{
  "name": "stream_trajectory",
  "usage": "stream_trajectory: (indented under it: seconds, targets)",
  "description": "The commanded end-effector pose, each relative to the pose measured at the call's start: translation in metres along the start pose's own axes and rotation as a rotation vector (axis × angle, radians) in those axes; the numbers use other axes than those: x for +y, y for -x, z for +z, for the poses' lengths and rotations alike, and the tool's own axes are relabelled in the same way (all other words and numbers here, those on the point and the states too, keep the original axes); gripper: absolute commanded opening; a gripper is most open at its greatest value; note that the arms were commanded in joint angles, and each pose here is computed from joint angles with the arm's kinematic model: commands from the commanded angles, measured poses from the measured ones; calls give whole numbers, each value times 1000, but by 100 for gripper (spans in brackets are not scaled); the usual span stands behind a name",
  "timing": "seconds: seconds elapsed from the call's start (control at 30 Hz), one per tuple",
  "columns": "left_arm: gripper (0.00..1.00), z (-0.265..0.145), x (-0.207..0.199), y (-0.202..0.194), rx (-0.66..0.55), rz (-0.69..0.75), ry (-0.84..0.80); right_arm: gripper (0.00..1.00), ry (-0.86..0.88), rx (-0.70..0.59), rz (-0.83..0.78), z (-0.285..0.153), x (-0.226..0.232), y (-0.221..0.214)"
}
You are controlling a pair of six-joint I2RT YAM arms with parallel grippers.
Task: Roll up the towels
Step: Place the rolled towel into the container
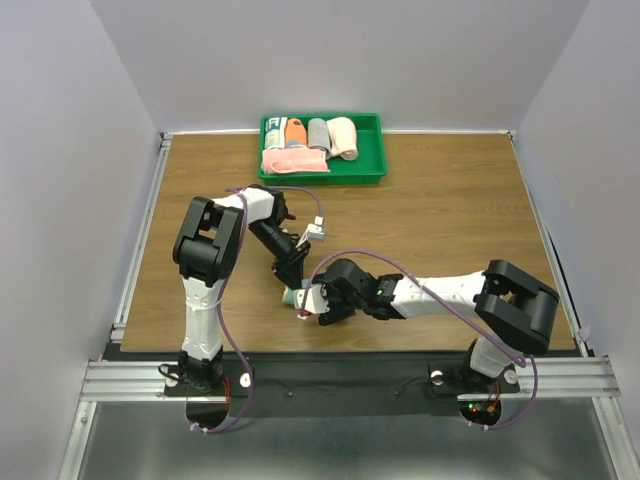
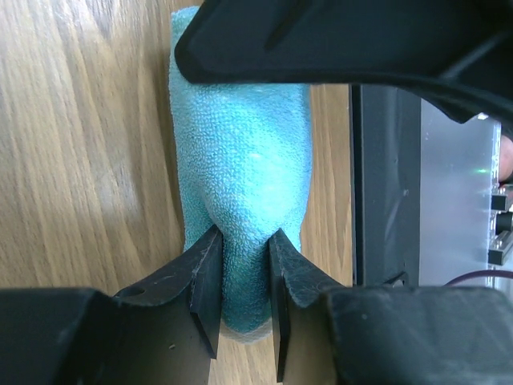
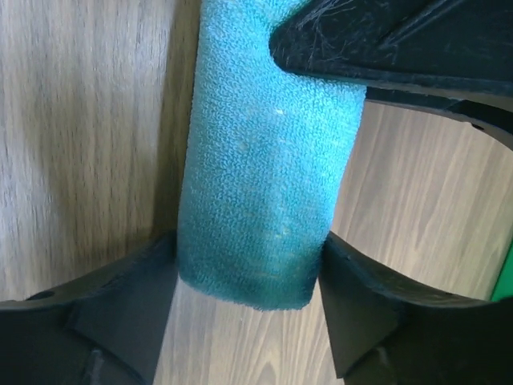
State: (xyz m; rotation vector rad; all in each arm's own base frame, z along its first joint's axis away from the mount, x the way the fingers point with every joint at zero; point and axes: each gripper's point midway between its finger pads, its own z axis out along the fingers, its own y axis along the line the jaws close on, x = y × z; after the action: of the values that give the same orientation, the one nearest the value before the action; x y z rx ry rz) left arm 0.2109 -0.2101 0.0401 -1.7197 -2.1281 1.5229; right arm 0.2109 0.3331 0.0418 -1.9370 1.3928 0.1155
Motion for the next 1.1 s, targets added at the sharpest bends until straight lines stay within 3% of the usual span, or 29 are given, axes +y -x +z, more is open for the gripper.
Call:
stream_trajectory:
  seconds: [0.0,0.03,0.1,0.17,0.27,0.57,0.8,1.07]
  targets:
    - [13,-1,31,-40,187,83,68,67,24,-61,-6,8,-4,14]
    - [13,-1,31,-40,186,82,65,60,28,-63,-4,10,-4,14]
    - [13,-1,31,-38,183,88,67,57,48,-63,9,15,-1,14]
    - [13,-1,31,-38,178,79,60,62,53,-65,32,18,-1,15]
    - [13,0,32,-36,161,77,57,80,68,-68,49,19,3,16]
    - [14,-1,34,-36,148,73,55,92,167,-76,107,9,19,21]
    - [15,0,34,-37,146,72,52,90,150,-82,164,18,10,9]
    - [15,0,36,-35,137,79,50,77,149,-125,175,27,-2,11]
